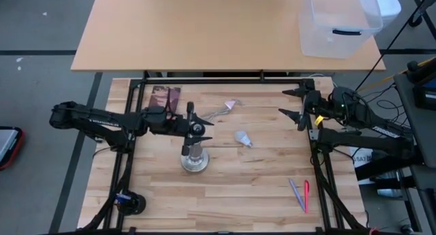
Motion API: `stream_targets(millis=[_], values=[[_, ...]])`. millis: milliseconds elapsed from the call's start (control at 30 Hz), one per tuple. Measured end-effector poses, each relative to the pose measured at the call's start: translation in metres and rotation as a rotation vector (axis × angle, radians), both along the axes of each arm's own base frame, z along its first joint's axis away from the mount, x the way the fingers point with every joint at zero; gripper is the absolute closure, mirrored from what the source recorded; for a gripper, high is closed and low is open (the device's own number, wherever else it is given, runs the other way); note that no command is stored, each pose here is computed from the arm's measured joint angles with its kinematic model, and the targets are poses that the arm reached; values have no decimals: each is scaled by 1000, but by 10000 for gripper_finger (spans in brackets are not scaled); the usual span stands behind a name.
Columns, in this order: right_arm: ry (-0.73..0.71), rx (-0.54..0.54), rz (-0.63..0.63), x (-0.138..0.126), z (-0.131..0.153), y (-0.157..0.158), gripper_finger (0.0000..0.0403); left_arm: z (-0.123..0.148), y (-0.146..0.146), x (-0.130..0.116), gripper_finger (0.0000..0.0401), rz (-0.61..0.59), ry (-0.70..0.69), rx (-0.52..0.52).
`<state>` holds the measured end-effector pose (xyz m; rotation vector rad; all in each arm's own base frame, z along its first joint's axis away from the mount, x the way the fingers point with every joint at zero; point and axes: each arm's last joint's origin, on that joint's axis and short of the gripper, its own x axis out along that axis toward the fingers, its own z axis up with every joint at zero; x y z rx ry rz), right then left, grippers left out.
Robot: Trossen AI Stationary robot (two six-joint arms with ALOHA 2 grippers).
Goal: Screw lightbulb
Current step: Remove the lightbulb from the lamp
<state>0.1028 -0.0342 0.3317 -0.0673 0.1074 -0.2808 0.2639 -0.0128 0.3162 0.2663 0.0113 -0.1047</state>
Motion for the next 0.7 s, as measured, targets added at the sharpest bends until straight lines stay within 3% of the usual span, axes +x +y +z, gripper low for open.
stream_targets(millis=[367, 700], values=[[-8, 10, -2, 0, 0, 0, 69, 10, 0, 0, 197, 31, -124, 106], [-11, 20, -3, 0, 0, 0, 69, 0, 6, 4, 197, 84, -23, 48]])
